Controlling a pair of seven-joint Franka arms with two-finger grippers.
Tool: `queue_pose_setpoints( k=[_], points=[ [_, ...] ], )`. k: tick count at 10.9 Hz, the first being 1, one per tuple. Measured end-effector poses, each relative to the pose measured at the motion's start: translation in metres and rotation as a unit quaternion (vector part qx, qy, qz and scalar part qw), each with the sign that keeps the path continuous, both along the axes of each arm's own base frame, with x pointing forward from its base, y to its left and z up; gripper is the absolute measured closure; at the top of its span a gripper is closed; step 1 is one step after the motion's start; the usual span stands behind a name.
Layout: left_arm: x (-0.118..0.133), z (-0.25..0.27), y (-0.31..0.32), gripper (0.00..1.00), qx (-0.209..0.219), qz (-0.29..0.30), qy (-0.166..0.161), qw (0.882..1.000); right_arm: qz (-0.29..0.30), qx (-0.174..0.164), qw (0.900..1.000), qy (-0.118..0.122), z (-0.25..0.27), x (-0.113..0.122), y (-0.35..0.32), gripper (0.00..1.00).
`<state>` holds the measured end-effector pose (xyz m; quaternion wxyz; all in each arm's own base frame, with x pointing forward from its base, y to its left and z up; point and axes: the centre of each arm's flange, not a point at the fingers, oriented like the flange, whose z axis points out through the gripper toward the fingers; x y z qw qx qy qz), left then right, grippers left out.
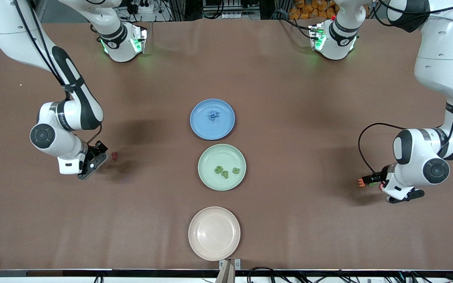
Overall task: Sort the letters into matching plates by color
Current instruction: 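Grasp the blue c with the right gripper while the left gripper reaches the green N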
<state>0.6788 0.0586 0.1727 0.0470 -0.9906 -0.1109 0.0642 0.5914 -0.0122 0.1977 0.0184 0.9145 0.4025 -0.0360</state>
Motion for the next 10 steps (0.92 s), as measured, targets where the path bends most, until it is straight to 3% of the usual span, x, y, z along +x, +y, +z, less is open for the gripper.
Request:
queue_pose_setpoints(
  k=[4, 10],
  points=[
    [0.008, -0.011, -0.026, 0.0, -0.002, 0.009, -0.038, 0.999, 0.019, 0.001, 1.0, -0.013, -0.012, -0.009, -0.008, 0.3],
    [0.017, -0.005, -0.058, 0.0, -0.003, 0.015, -0.066, 0.998, 0.023, 0.004, 0.999, -0.024, -0.022, -0.008, -0.006, 0.37]
  ],
)
